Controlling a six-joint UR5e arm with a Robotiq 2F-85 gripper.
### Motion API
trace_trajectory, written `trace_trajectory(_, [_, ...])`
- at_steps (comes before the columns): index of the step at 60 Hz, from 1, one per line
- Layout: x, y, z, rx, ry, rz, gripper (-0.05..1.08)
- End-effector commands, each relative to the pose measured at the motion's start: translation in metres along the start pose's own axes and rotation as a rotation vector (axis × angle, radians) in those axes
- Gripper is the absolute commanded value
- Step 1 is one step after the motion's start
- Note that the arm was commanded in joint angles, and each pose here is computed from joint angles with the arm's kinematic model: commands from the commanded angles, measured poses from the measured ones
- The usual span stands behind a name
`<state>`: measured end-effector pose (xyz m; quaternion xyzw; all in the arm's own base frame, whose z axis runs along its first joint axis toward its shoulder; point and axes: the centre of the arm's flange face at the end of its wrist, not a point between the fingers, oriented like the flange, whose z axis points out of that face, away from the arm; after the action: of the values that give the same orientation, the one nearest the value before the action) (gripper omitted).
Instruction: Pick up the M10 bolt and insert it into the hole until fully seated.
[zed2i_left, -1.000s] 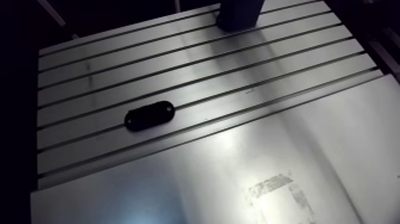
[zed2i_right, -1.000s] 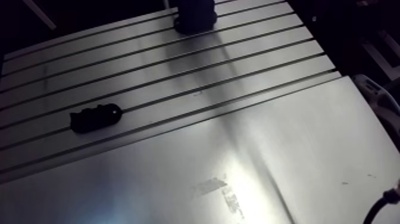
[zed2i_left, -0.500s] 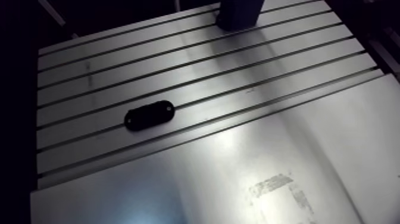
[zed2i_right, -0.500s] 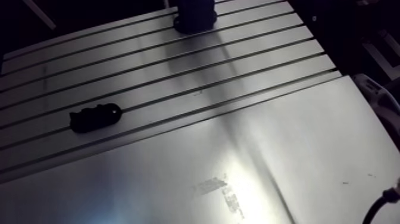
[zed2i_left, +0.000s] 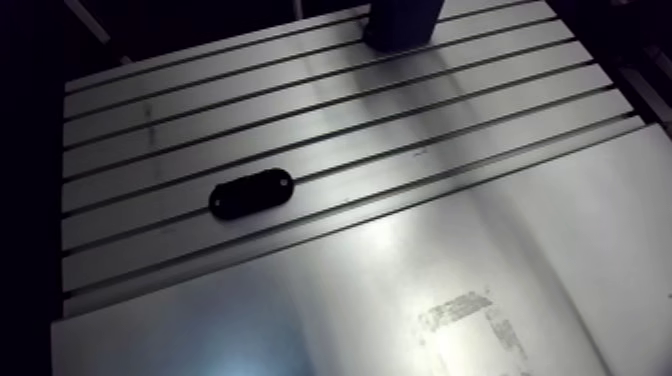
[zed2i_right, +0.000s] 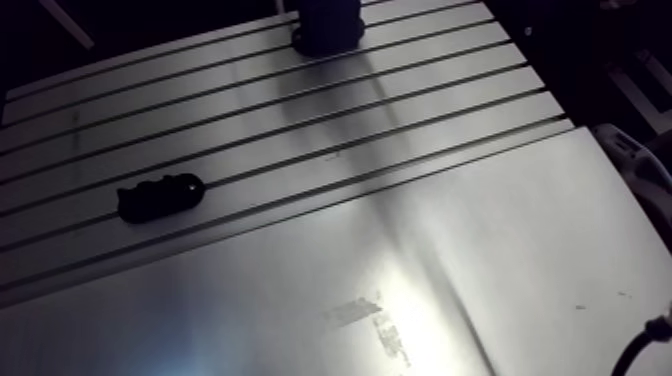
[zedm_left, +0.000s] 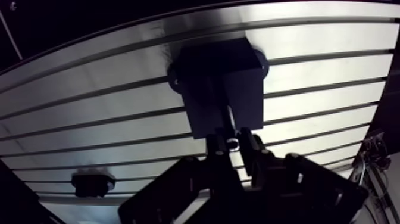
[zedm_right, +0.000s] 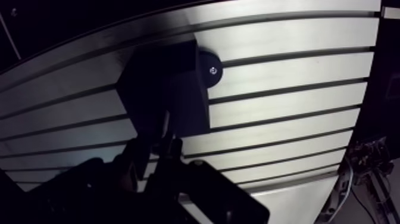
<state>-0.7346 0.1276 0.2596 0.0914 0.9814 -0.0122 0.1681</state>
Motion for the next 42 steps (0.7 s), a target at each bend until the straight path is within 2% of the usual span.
trace_trajectory(1, [0.0001, 0.0012, -0.0008, -0.001, 0.001, 0.001, 1.07])
trace_trajectory(42, [-0.0001, -0.0012, 0.0022, 0.0, -0.003, -0.001, 1.07])
